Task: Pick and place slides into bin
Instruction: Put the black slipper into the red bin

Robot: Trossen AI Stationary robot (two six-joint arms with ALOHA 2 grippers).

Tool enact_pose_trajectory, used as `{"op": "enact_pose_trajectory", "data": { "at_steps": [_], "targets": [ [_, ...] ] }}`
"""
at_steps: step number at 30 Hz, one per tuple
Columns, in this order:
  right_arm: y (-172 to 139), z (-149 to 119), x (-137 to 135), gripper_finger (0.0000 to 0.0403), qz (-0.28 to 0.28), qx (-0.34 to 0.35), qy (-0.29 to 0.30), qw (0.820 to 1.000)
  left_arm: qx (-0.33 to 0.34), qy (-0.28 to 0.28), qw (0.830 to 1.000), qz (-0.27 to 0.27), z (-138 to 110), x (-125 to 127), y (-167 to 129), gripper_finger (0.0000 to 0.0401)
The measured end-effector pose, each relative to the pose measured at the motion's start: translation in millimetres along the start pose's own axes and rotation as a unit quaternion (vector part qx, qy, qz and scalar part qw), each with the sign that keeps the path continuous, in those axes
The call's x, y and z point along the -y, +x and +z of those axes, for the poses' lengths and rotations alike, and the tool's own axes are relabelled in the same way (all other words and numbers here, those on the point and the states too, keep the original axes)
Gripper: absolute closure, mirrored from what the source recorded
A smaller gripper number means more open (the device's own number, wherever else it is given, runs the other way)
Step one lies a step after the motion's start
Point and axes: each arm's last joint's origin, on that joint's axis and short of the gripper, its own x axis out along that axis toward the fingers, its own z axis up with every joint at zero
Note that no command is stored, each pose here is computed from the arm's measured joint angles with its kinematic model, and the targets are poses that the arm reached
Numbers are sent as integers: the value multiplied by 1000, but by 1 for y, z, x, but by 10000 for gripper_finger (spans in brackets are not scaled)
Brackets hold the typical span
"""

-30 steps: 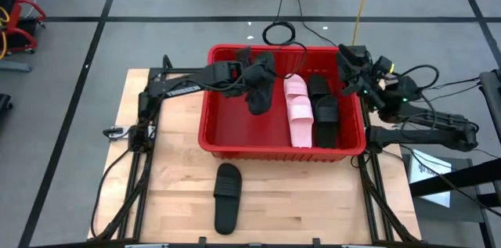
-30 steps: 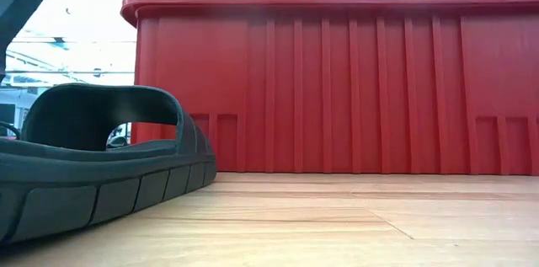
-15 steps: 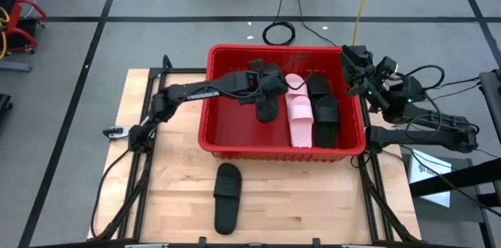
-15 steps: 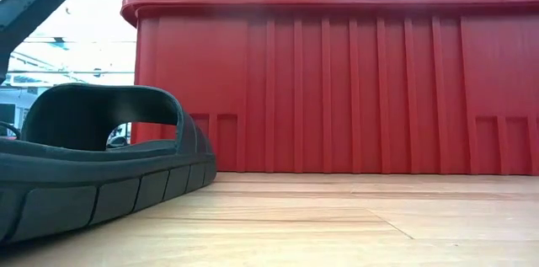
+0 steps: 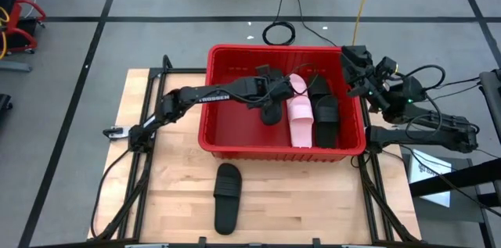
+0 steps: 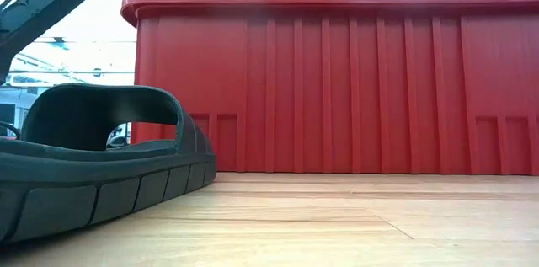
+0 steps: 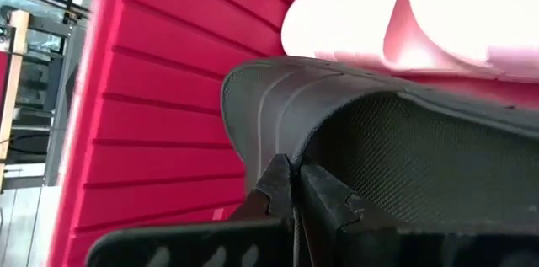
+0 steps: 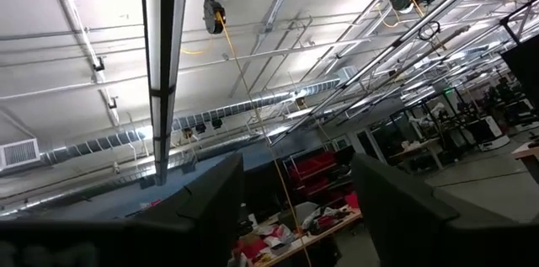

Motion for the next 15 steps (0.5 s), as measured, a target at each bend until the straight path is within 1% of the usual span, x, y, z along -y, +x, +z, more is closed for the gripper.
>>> {"op": "enact_pose_trajectory", "data": {
  "at_steps": [4,8,12,15],
  "targets": [
    [0,0,-1,190,12,-3,8,1000,-16,5,1000,0,-3,3,15,401],
    [0,0,-1,190,13,-3,9,1000,-31,9,999,-2,-6,4,27,401],
    [0,0,-1,190,12,-3,9,1000,-21,-2,1000,-9,-4,4,33,401],
    [0,0,-1,190,12,-3,9,1000,-16,10,1000,-9,-4,4,35,401]
  ]
}}
